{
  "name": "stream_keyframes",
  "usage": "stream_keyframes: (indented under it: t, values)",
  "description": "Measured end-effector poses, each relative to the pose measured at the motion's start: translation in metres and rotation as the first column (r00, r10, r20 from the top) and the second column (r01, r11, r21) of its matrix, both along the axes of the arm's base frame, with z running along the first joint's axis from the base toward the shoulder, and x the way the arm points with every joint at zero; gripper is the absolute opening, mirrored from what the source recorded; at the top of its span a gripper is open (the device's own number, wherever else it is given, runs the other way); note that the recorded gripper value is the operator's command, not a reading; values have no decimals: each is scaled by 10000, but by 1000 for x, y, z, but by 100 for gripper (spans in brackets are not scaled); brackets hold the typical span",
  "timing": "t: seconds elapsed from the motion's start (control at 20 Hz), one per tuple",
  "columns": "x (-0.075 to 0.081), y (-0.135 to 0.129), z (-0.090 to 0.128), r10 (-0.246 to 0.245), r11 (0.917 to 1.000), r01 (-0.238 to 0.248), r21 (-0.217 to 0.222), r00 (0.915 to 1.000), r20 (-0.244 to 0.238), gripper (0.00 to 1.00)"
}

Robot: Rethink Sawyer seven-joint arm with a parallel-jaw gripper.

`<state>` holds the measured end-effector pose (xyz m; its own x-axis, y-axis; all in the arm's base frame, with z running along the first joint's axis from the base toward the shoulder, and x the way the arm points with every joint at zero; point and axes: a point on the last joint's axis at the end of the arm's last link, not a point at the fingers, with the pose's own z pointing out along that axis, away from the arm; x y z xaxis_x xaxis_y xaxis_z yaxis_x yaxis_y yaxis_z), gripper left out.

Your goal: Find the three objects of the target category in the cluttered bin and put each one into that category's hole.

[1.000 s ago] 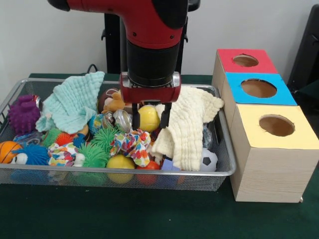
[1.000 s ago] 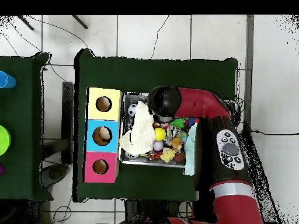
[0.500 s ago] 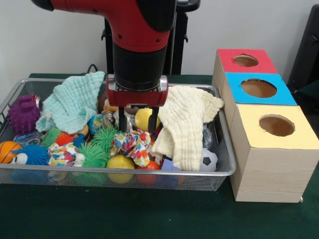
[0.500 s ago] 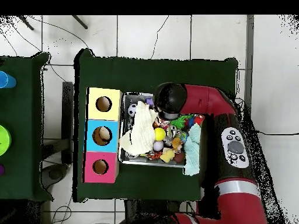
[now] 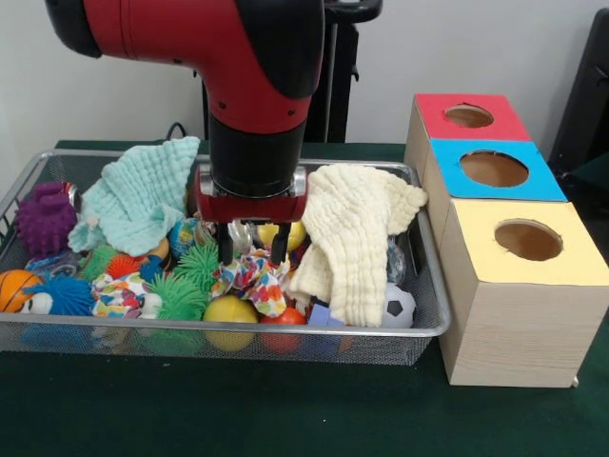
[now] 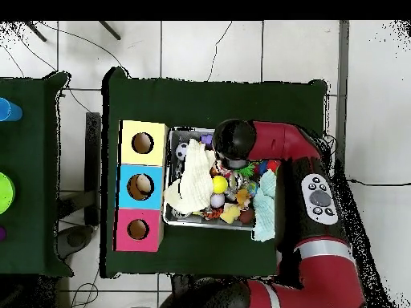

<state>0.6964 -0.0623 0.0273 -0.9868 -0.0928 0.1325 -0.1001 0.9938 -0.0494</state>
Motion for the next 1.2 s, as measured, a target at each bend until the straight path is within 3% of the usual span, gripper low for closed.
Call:
stream_keyframes:
  t: [0.4,1.0,1.05,1.2]
  values:
    - [-13,4,-25,96,9999,-93,77,9992,-396,100]
    - [-15,4,-29,105,9999,-101,90,9989,-463,100]
    - [-16,3,-30,102,9999,-98,91,9988,-471,0]
    - [-16,3,-30,101,9999,-97,91,9989,-467,0]
